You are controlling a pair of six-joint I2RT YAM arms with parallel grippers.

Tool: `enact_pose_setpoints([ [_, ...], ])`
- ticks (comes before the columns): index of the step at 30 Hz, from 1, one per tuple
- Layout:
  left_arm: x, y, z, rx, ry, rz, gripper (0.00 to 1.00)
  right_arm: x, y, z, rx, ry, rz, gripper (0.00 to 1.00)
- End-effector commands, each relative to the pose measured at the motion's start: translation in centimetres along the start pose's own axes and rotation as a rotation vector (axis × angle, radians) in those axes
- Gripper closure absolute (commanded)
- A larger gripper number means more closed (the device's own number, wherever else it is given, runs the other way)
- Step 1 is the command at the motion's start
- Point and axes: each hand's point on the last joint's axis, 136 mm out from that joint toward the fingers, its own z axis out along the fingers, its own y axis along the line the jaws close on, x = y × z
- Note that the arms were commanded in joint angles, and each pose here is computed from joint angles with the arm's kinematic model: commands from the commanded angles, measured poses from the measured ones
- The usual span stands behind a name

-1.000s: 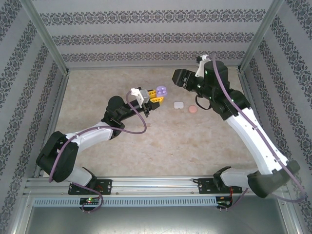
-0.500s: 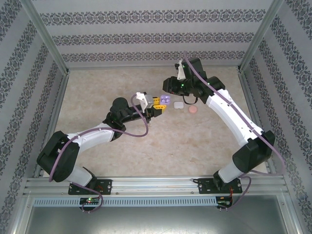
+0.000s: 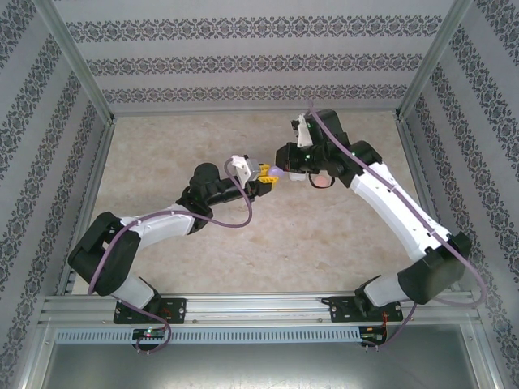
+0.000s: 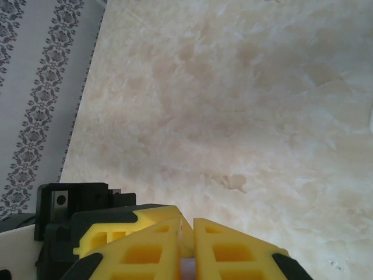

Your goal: Insert the wireless bluetooth earbuds into the charging case

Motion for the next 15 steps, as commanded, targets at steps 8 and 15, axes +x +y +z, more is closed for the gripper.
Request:
enact_pose_setpoints([
  [8,-0.2,2.7,0.4,-0.114,-0.014,-0.107,1.0,-0.4,-5.3,-5.2,0.16,-0.19,0.125,0.71],
  [15,6.1,4.4,0.0,-0.24,0.115,-0.353,1.0,1.5,-11.8,-5.0,0.313,-0.239,0.194,0.69],
])
